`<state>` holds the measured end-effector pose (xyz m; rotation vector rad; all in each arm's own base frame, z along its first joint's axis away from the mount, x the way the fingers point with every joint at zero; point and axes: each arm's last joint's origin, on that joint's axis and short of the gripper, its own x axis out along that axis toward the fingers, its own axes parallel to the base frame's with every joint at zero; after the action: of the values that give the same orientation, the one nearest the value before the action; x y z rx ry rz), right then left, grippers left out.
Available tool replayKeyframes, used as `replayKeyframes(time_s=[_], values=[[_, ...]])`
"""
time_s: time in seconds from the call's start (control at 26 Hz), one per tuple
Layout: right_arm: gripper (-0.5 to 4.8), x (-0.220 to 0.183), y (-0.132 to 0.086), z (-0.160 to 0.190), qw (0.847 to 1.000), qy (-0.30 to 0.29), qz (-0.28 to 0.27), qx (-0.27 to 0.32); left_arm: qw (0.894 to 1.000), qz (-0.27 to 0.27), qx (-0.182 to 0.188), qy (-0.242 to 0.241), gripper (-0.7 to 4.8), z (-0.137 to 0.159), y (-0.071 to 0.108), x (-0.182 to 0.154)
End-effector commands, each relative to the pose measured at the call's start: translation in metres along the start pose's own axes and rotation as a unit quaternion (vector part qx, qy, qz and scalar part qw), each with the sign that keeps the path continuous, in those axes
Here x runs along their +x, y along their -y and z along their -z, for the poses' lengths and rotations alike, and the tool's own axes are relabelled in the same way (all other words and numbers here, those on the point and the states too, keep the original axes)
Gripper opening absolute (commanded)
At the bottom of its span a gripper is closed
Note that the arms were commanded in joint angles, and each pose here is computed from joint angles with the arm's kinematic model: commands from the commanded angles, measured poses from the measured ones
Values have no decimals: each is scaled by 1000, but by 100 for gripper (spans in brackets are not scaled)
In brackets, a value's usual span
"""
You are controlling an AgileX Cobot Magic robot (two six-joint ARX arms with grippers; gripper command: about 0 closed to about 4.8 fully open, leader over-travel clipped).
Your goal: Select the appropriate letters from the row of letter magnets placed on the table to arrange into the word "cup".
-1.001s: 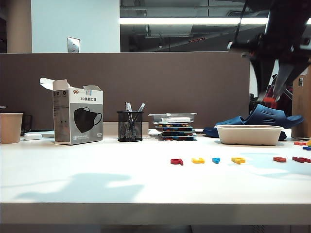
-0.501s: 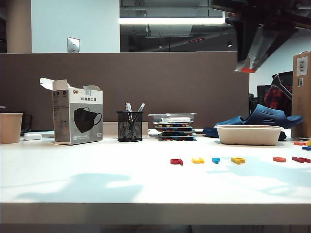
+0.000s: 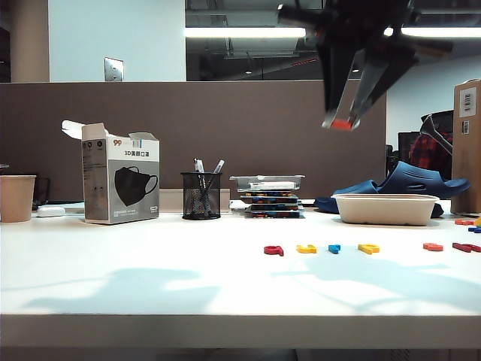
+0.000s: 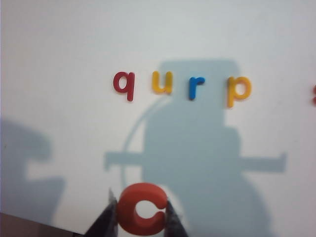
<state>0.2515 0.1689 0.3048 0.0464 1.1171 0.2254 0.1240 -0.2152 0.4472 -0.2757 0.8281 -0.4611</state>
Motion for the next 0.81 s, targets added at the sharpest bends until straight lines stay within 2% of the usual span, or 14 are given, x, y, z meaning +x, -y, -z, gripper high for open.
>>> replayKeyframes(time_s=[0.04,0.42,0.58,0.81], values=[[104,13,-2,7,1000,2,-6,5,1000,4,-3,5,-5,-1,0,-2],[104,72,12,45,1000,-28,-1,6,1000,4,-3,5,-5,-1,0,-2],[104,99,5,47,998,-61,-21,-8,1000,4,-3,5,-5,-1,0,-2],[104,125,4,51,996,-88,-13,-8,1000,4,-3,5,-5,-1,0,-2]])
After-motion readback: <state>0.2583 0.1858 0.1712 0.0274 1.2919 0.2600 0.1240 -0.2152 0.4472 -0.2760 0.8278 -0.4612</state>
